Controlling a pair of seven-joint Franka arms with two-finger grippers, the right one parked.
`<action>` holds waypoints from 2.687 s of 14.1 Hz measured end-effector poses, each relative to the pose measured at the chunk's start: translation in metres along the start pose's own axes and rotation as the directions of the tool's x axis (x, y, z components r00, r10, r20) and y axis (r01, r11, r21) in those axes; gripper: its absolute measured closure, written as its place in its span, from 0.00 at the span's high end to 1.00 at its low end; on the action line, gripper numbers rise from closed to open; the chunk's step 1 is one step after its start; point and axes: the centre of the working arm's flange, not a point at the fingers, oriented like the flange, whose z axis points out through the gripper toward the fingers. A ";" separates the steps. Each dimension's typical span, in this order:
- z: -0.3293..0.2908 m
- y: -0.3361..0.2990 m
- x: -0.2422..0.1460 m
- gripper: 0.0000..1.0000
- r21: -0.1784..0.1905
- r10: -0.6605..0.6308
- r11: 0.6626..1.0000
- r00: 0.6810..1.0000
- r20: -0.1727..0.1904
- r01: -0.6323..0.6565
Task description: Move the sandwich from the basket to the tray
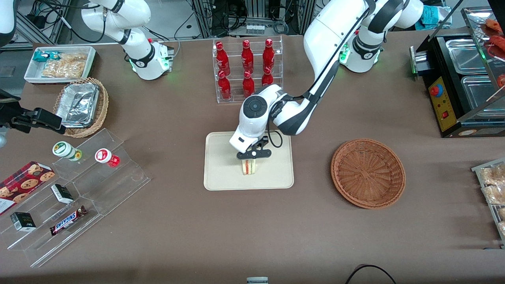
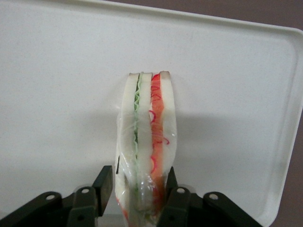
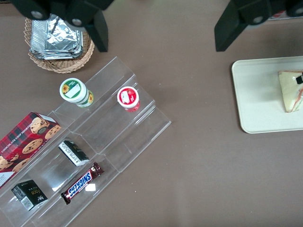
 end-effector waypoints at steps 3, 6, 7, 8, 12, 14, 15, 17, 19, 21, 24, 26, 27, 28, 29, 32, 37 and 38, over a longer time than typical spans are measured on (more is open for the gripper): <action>-0.022 0.008 0.006 0.89 -0.029 0.002 1.000 1.000 -0.025 -0.003; -0.084 0.008 0.004 1.00 0.017 0.009 1.000 1.000 -0.010 -0.009; -0.109 0.004 0.001 1.00 0.041 0.015 0.999 1.000 -0.004 -0.015; -0.132 -0.002 -0.002 1.00 0.073 0.016 0.997 1.000 0.005 -0.016; -0.186 -0.046 0.008 1.00 0.210 -0.038 0.977 0.999 0.029 0.031; -0.194 -0.074 0.026 1.00 0.231 -0.080 0.970 0.996 0.032 0.071; -0.194 -0.092 0.038 1.00 0.239 -0.084 0.968 0.996 0.041 0.072; -0.195 -0.133 0.059 1.00 0.252 -0.067 0.966 0.995 0.071 0.048; -0.204 -0.177 0.071 1.00 0.260 -0.049 0.965 0.994 0.099 0.022; -0.221 -0.221 0.077 1.00 0.261 -0.028 0.965 0.992 0.122 -0.005; -0.255 -0.288 0.078 1.00 0.265 0.006 0.963 0.983 0.184 -0.055; -0.281 -0.324 0.078 1.00 0.258 0.022 0.963 0.977 0.214 -0.078; -0.293 -0.343 0.078 1.00 0.250 0.038 0.963 0.971 0.236 -0.098; -0.304 -0.360 0.077 1.00 0.239 0.061 0.963 0.965 0.257 -0.125; -0.316 -0.377 0.076 1.00 0.227 0.084 0.963 0.959 0.269 -0.148; -0.352 -0.420 0.070 1.00 0.194 0.139 0.960 0.948 0.287 -0.200; -0.412 -0.460 0.081 1.00 0.178 0.113 0.973 0.977 0.179 -0.145; -0.419 -0.468 0.086 1.00 0.174 0.106 0.976 0.983 0.152 -0.133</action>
